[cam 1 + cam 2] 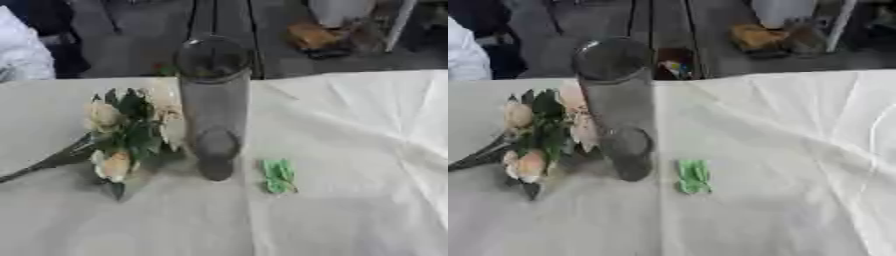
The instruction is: Arrange flowers into the vase.
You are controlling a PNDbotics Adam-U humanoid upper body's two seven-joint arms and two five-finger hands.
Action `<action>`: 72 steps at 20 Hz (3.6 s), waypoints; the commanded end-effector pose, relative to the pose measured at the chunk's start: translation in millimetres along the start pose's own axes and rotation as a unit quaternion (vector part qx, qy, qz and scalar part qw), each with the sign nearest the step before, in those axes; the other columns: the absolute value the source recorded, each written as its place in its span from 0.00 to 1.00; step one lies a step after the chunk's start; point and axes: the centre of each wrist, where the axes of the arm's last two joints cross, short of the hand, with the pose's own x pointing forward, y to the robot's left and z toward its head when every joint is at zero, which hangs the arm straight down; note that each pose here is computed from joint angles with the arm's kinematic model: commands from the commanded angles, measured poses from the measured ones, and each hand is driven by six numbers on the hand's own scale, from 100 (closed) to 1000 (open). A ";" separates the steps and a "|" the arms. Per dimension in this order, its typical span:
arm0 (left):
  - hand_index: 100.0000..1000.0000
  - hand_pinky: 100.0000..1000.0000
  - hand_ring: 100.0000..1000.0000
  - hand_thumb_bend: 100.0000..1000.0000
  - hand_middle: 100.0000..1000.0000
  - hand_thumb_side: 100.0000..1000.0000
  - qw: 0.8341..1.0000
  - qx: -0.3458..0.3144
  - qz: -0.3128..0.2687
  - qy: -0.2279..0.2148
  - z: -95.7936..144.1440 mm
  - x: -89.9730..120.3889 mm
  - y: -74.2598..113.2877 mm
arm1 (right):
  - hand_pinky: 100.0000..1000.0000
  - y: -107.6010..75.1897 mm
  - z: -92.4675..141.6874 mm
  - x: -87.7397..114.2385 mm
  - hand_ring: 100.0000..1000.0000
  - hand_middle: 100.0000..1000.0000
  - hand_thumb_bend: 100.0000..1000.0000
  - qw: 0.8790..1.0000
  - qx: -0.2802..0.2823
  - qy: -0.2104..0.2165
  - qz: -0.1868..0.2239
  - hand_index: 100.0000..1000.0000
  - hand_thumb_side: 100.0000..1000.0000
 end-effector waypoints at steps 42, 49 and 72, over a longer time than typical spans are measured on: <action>1.00 0.97 1.00 0.40 1.00 0.80 0.812 -0.431 -0.277 0.280 3.4 -3.4 59.9 | 0.11 -1.0 -5.3 5.1 0.26 0.19 0.00 1.000 0.031 -0.005 -0.001 0.46 0.92; 1.00 0.92 1.00 0.45 1.00 0.76 0.769 -0.472 -0.308 0.303 5.1 -18.0 64.6 | 0.11 -0.5 -4.7 5.0 0.26 0.19 0.00 0.999 0.034 -0.003 -0.003 0.46 0.92; 1.00 0.82 0.96 0.48 0.98 0.66 0.721 -0.520 -0.339 0.308 14.4 -56.5 53.0 | 0.11 2.5 -3.5 4.5 0.26 0.19 0.00 0.999 0.043 0.001 -0.009 0.47 0.92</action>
